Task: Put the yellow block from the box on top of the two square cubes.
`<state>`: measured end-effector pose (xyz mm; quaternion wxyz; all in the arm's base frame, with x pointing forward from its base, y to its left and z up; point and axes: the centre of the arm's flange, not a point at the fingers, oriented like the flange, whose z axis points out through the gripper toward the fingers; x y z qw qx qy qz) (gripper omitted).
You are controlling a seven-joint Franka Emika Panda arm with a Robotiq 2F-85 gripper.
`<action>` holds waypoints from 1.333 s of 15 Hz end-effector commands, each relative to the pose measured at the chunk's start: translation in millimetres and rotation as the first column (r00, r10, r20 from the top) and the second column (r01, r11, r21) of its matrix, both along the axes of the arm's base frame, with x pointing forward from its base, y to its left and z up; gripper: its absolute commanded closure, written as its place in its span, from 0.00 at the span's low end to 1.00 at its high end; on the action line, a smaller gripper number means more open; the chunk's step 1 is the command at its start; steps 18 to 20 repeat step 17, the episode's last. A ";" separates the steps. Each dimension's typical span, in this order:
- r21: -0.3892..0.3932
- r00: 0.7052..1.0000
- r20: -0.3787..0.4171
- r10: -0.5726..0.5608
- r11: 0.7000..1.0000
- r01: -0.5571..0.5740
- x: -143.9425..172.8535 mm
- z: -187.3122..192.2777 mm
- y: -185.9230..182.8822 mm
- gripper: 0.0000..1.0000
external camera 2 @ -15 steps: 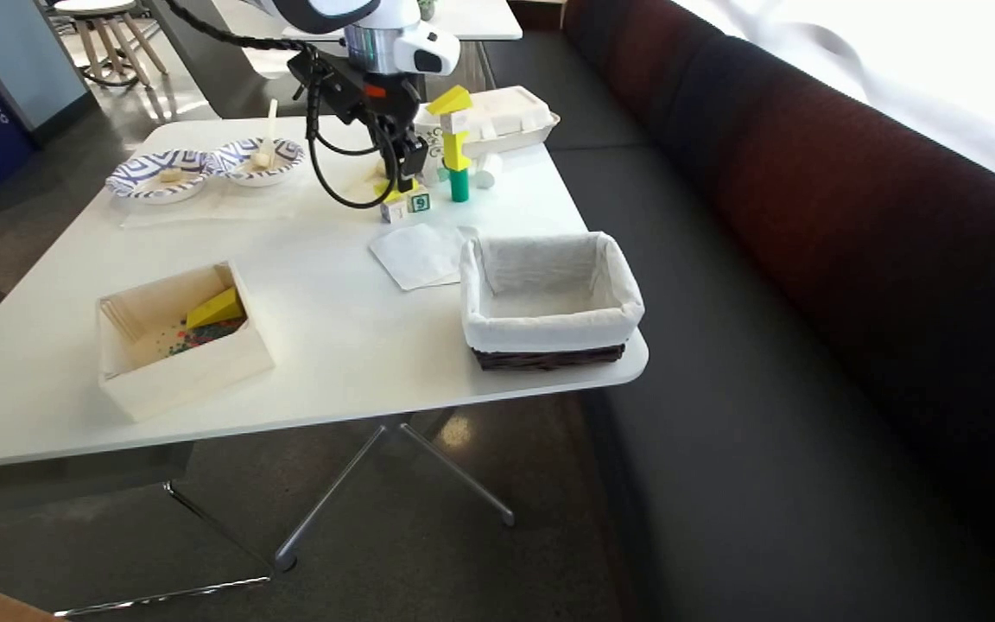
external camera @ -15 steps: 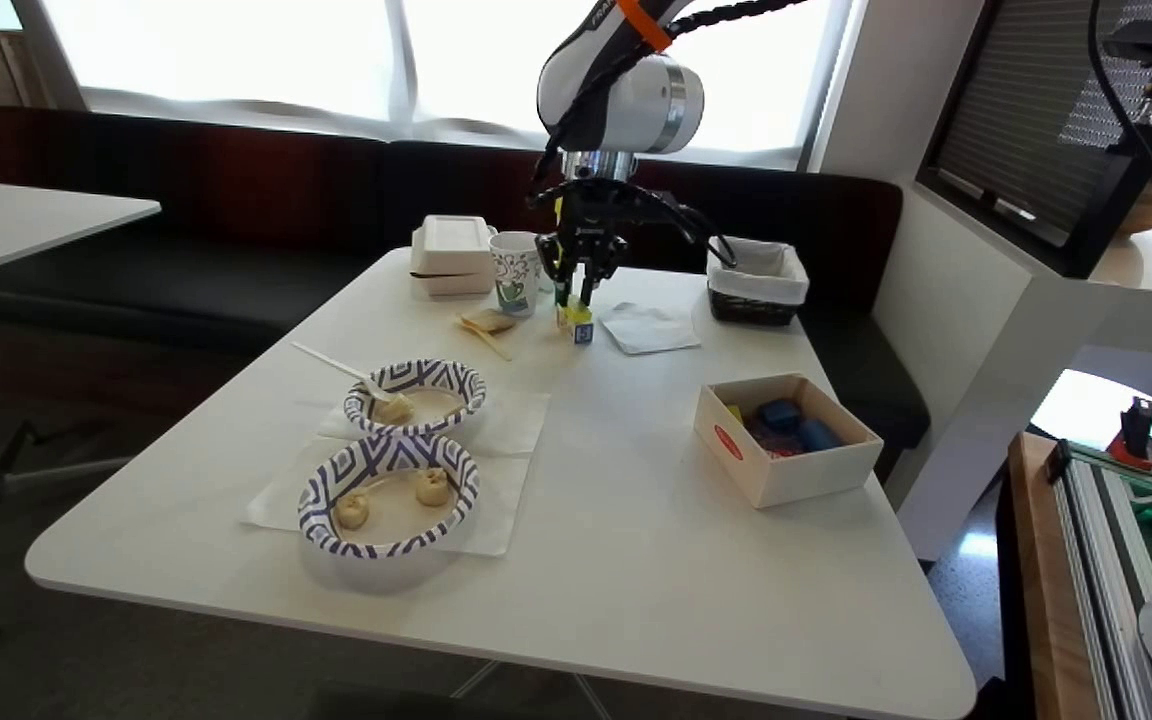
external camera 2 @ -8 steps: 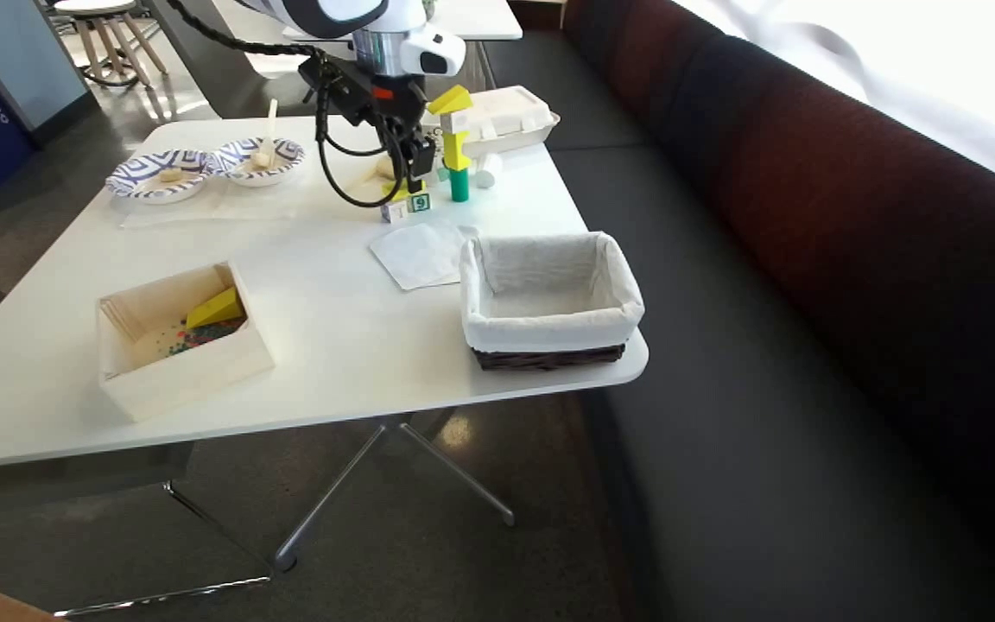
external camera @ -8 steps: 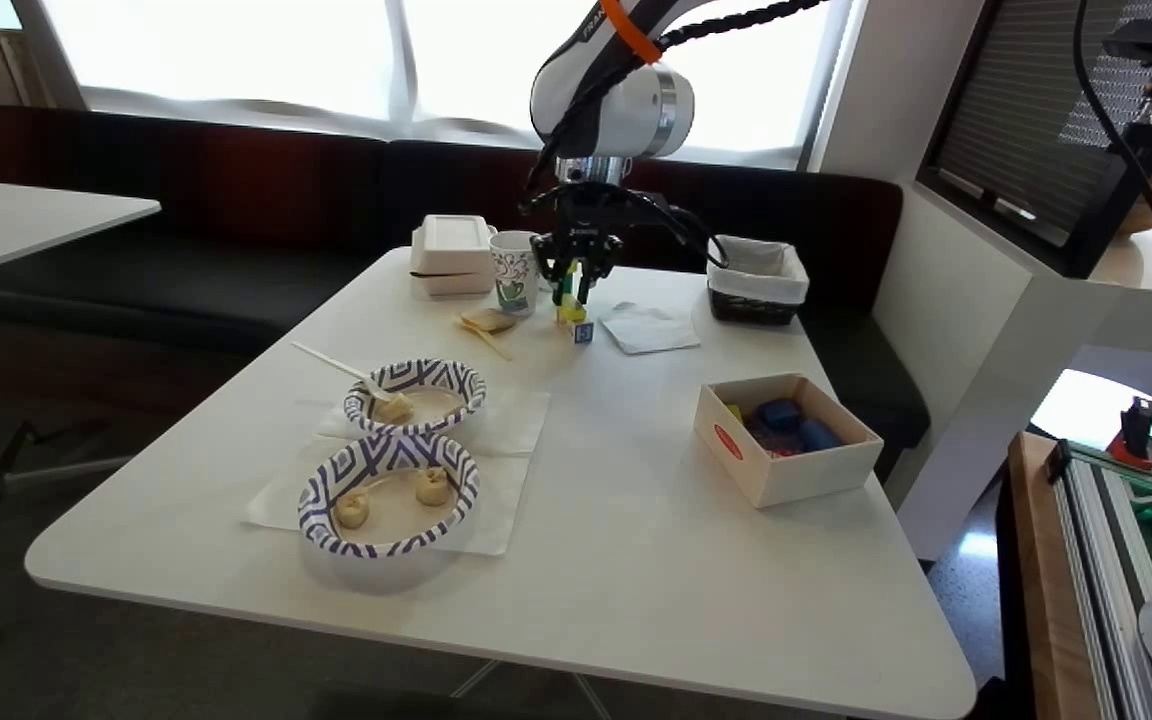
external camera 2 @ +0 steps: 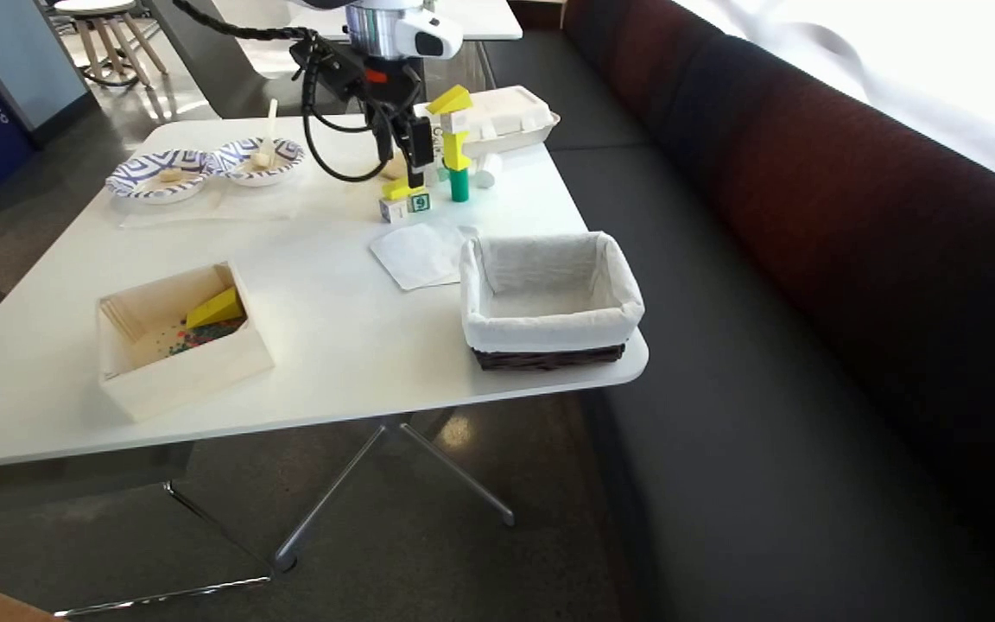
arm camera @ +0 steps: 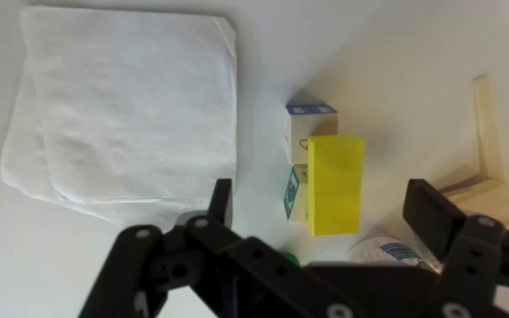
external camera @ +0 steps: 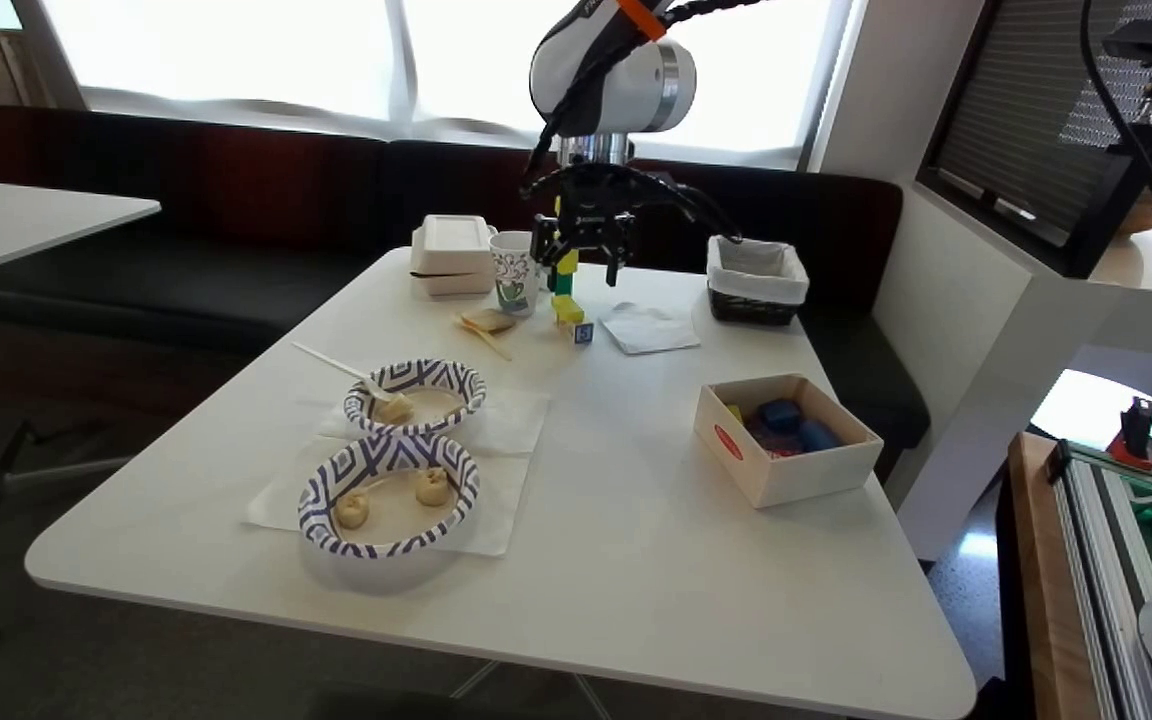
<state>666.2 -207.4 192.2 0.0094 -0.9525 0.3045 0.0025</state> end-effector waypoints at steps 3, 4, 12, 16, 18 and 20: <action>-0.024 0.994 -0.046 0.096 0.995 -0.097 -38.1 63.0 -1.2 0.00; -0.009 0.984 -0.045 0.175 0.984 -0.175 -47.7 74.2 -0.8 0.00; 0.062 0.821 0.005 0.571 0.819 -0.571 -121.4 122.4 13.1 0.00; 0.046 0.811 0.015 0.585 0.810 -0.585 -107.4 120.8 9.1 0.00; 0.047 0.806 0.016 0.592 0.805 -0.592 -110.3 122.0 9.8 0.00; 0.047 0.806 0.016 0.592 0.805 -0.592 -110.3 122.0 9.8 0.00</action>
